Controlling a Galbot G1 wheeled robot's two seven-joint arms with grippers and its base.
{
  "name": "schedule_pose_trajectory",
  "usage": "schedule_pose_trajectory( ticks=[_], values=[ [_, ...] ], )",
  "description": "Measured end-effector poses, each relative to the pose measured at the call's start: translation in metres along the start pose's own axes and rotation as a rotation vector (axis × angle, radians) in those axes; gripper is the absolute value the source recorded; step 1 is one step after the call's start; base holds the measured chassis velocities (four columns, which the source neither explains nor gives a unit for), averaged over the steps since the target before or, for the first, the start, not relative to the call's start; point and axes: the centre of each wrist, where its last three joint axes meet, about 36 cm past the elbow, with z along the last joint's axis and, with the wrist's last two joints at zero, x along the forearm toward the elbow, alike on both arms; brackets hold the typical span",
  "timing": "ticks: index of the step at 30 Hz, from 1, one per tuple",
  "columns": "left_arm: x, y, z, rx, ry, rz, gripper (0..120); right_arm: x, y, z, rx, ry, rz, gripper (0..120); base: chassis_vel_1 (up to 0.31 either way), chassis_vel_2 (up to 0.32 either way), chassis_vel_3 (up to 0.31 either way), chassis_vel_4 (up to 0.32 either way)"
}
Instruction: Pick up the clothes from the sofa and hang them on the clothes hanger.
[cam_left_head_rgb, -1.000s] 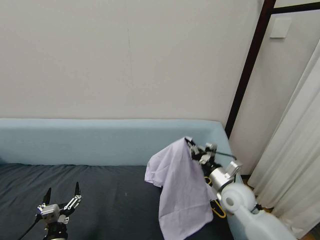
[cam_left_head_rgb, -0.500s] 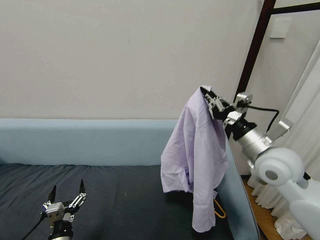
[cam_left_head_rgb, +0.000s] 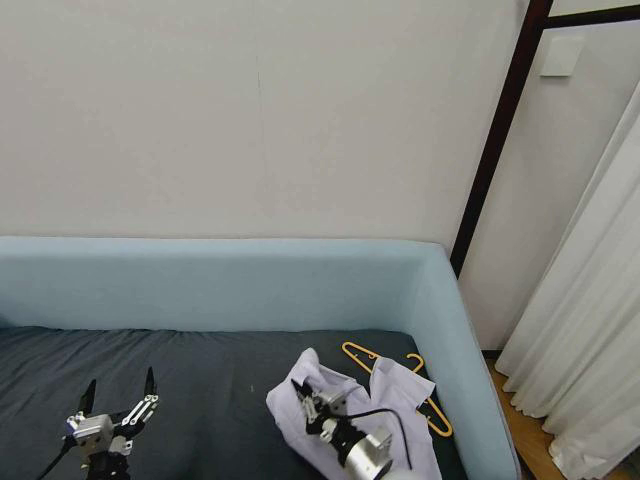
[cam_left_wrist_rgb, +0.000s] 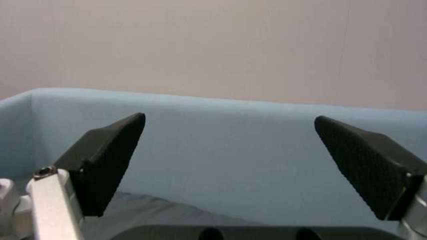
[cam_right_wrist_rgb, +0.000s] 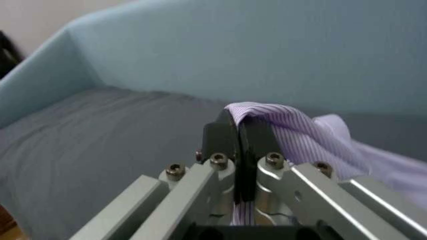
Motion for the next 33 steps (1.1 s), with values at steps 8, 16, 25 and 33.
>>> schedule_pose_trajectory(
  ticks=[8, 16, 25, 33],
  values=[
    [0.002, 0.011, -0.002, -0.016, -0.015, -0.019, 100, -0.011, 0.041, 0.033, -0.034, 0.185, 0.012, 36, 0.000, 0.000, 0.000, 0.000],
    [0.000, 0.006, 0.003, -0.008, -0.016, -0.017, 100, 0.009, 0.053, 0.026, -0.058, 0.198, -0.027, 63, 0.000, 0.000, 0.000, 0.000],
    [-0.005, 0.002, 0.004, -0.001, -0.019, -0.014, 100, 0.030, 0.040, 0.018, -0.093, 0.136, -0.159, 96, 0.000, 0.000, 0.000, 0.000],
    [-0.009, 0.003, 0.007, -0.001, -0.016, -0.018, 100, 0.025, -0.005, -0.036, -0.115, 0.112, -0.134, 100, 0.000, 0.000, 0.000, 0.000]
  ],
)
